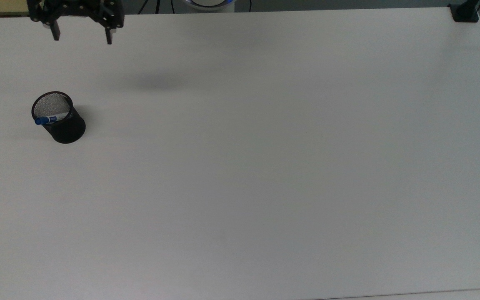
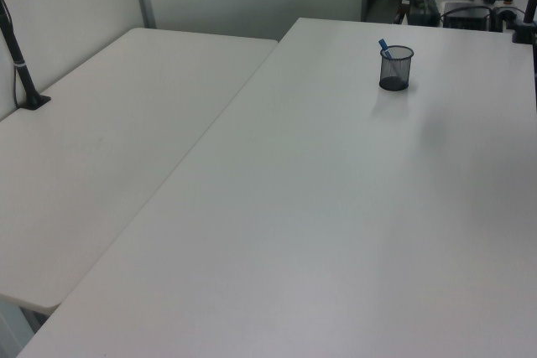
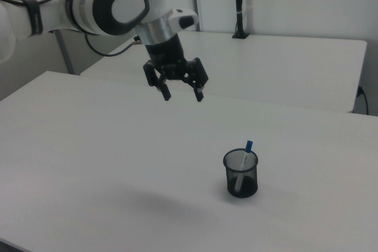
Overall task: Remove the marker
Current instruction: 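Move the open gripper over the black mesh pen cup, then lower the gripper into the cup and grasp the blue marker, then lift the blue marker up out of the pen cup, then carry the marker away from the cup and lower it to the table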
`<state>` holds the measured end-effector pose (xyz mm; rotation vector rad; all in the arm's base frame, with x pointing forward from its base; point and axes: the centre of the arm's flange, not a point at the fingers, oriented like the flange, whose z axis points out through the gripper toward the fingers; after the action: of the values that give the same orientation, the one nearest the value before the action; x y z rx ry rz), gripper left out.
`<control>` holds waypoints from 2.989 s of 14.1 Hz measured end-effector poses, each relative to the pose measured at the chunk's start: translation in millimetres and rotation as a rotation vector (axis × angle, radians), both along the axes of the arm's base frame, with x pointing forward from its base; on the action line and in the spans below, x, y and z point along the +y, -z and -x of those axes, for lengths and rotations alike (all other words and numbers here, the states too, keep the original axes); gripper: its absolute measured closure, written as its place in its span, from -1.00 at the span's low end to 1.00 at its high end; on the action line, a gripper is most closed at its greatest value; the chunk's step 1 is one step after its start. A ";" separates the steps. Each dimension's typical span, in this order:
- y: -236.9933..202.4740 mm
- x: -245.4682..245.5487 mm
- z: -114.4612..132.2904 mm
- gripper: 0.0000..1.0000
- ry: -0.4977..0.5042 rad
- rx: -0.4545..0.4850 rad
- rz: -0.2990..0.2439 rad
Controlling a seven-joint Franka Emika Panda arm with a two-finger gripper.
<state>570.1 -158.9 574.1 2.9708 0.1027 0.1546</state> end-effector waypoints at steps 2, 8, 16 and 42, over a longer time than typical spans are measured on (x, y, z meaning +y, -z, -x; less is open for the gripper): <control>15.1 -36.6 -4.5 -1.00 0.041 -0.052 0.018; 107.4 -101.7 -23.3 -1.00 0.094 -0.165 0.062; 169.1 -113.8 -49.9 -0.47 0.231 -0.289 0.046; 126.7 62.4 -57.5 0.67 0.106 0.023 -0.207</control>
<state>627.6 -96.5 447.4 3.1755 -0.0723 0.1241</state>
